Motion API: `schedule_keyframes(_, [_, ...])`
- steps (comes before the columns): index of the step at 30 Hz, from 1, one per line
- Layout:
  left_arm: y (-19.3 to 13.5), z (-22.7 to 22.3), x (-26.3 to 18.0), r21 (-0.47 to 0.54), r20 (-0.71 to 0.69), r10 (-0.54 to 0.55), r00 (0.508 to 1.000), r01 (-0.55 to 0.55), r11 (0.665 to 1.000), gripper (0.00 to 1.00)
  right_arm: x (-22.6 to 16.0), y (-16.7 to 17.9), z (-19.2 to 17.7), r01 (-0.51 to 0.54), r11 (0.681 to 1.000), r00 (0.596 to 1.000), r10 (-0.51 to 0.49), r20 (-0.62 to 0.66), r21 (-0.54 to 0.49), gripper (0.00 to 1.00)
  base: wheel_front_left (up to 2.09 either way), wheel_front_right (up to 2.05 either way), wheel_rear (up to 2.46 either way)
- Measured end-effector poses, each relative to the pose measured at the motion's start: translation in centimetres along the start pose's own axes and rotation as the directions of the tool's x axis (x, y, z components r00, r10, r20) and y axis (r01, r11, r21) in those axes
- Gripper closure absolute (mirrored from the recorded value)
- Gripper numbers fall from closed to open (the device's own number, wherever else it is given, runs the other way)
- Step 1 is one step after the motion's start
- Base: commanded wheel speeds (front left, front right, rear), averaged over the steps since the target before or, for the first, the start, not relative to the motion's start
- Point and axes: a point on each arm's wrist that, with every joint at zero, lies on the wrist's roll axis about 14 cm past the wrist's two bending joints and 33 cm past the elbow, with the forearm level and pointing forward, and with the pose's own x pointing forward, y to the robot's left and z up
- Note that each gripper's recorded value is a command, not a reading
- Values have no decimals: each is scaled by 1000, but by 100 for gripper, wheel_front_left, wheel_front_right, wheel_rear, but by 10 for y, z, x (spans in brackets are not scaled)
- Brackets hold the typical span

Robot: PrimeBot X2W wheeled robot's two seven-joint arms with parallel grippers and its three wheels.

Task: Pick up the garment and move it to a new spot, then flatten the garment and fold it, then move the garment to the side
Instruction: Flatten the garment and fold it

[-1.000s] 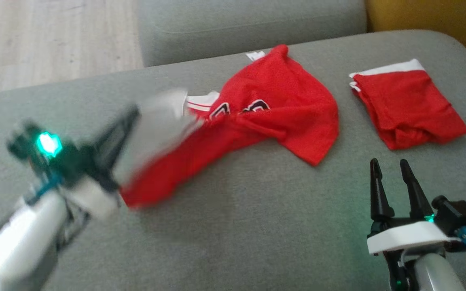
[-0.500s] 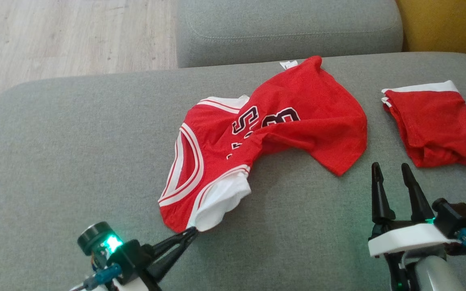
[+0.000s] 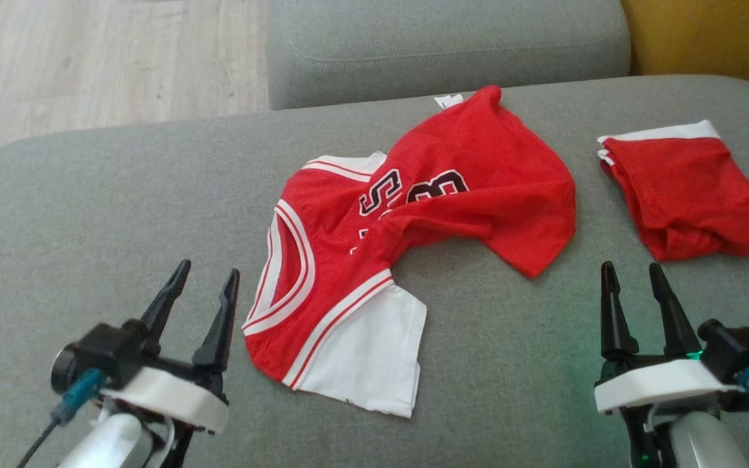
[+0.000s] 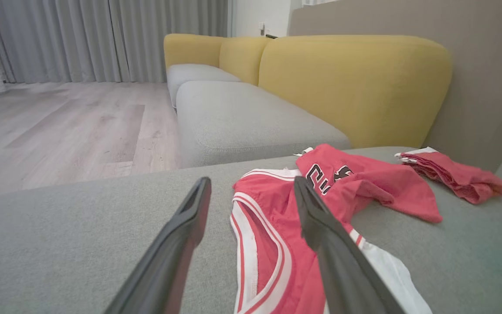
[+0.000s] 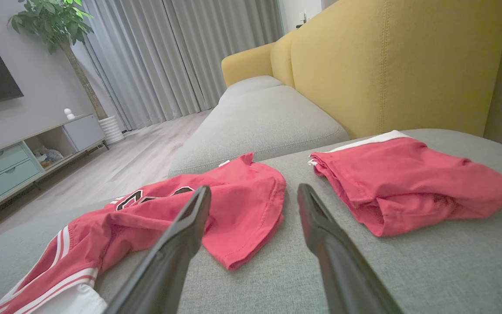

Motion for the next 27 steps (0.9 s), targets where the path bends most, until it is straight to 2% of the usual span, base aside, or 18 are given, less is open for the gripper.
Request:
schedule_keyframes(3, [3,-7,11,-17,-28,1,1000,-1,1000,0,1,-3,-4,8,1000,1000,-8,-13,-6,0,0,0,0])
schedule_keyframes(8, [14,8,69,53,-122,-78,989,85,995,0,13,-10,0,23,1000,1000,-24,-3,-17,0,0,0,0])
schedule_keyframes(9, [14,8,69,53,-122,-78,989,85,995,0,13,-10,0,23,1000,1000,-24,-3,-17,0,0,0,0])
schedule_keyframes(13, [17,6,114,61,-302,-135,944,160,985,0,19,-17,3,43,999,999,-43,8,-19,0,0,0,0])
schedule_keyframes(16, [23,-21,129,76,-473,-129,872,186,980,0,14,-29,0,83,996,997,-83,-2,-11,0,0,0,0])
schedule_keyframes(19, [24,-54,136,65,-617,-127,777,211,975,0,7,-45,-3,133,991,991,-133,-14,-8,0,0,0,0])
schedule_keyframes(23, [12,-77,152,23,-692,-165,703,249,968,0,0,-63,-1,189,982,982,-189,-14,-11,0,0,0,0])
schedule_keyframes(27, [7,-99,162,23,-751,-165,639,275,961,0,-10,-80,1,247,969,969,-247,-13,-10,0,0,0,0])
